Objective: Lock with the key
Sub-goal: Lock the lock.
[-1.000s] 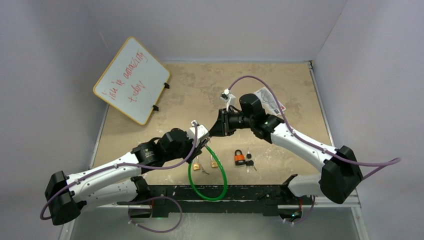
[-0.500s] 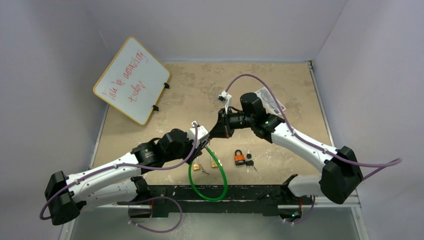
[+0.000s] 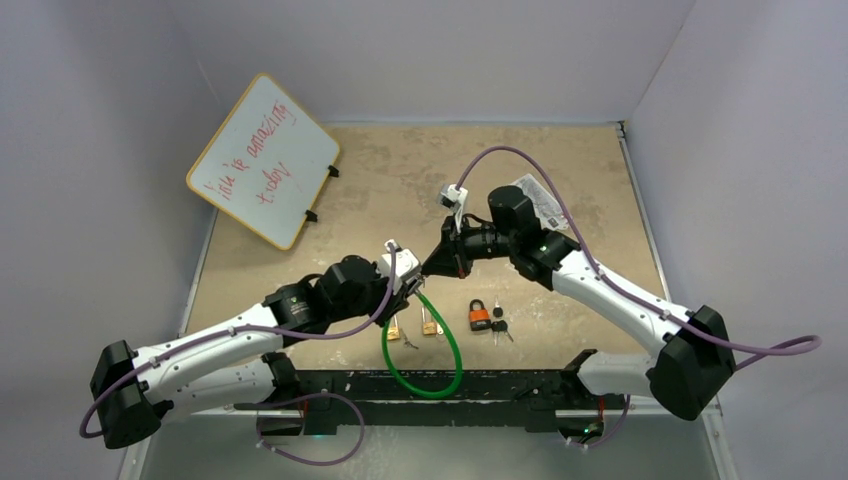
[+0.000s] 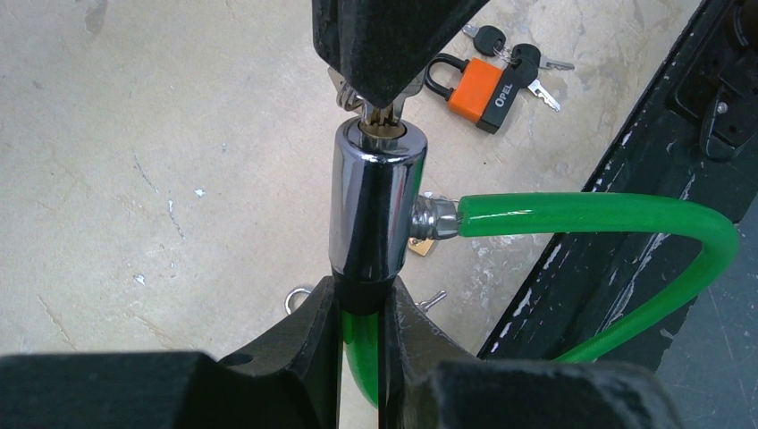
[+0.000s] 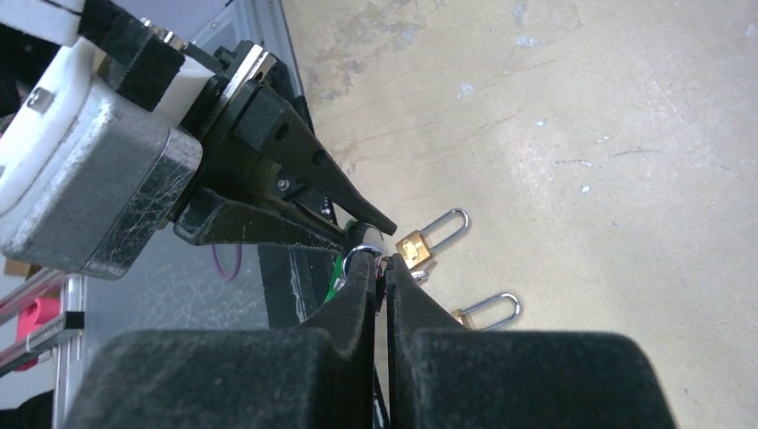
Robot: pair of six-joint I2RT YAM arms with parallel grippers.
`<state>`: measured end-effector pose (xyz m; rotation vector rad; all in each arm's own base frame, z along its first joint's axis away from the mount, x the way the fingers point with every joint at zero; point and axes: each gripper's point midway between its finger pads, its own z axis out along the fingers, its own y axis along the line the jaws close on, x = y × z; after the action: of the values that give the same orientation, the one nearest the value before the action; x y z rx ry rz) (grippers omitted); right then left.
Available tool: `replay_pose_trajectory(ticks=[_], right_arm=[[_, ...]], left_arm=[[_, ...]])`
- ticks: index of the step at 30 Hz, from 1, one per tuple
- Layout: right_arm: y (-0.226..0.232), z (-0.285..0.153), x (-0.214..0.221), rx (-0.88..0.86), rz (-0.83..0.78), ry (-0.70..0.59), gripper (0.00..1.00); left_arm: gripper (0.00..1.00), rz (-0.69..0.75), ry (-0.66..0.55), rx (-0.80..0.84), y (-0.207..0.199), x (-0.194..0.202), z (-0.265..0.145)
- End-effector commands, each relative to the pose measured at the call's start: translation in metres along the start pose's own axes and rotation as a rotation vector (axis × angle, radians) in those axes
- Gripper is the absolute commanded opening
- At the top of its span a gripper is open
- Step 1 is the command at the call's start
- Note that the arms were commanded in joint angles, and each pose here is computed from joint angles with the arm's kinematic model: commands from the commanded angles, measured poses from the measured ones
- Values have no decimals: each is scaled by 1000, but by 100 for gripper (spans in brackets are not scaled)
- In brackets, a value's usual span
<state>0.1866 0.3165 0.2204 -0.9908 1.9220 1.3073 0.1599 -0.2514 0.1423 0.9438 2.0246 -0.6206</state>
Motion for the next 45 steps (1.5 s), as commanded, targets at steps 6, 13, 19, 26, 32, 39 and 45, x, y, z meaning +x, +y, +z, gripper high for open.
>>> replay_pose_trajectory(ticks=[6,13,19,26,32,39,45], right_arm=[[16,-17,-39,40,23,-131,0],[16,-24,-39,38,-39,-133,0],[19,-28,-36,29,-79,-109,0],[26,-30,-26,-9,-55,-56,0],[25,-21,-4,-60,33,3,15],[22,-20,5,-49,82,0,33],[20,-16,3,-55,96,3,34]], left_arm=[[0,21,43,-10,1,-11,-3],[0,40,92,30,-4,0,-5],[0,46,108,54,-8,1,-6],[0,47,100,46,-7,-2,-4],[0,45,10,41,-7,-15,-3],[0,46,16,43,-7,-14,-4],[0,46,11,43,-7,-16,-5]])
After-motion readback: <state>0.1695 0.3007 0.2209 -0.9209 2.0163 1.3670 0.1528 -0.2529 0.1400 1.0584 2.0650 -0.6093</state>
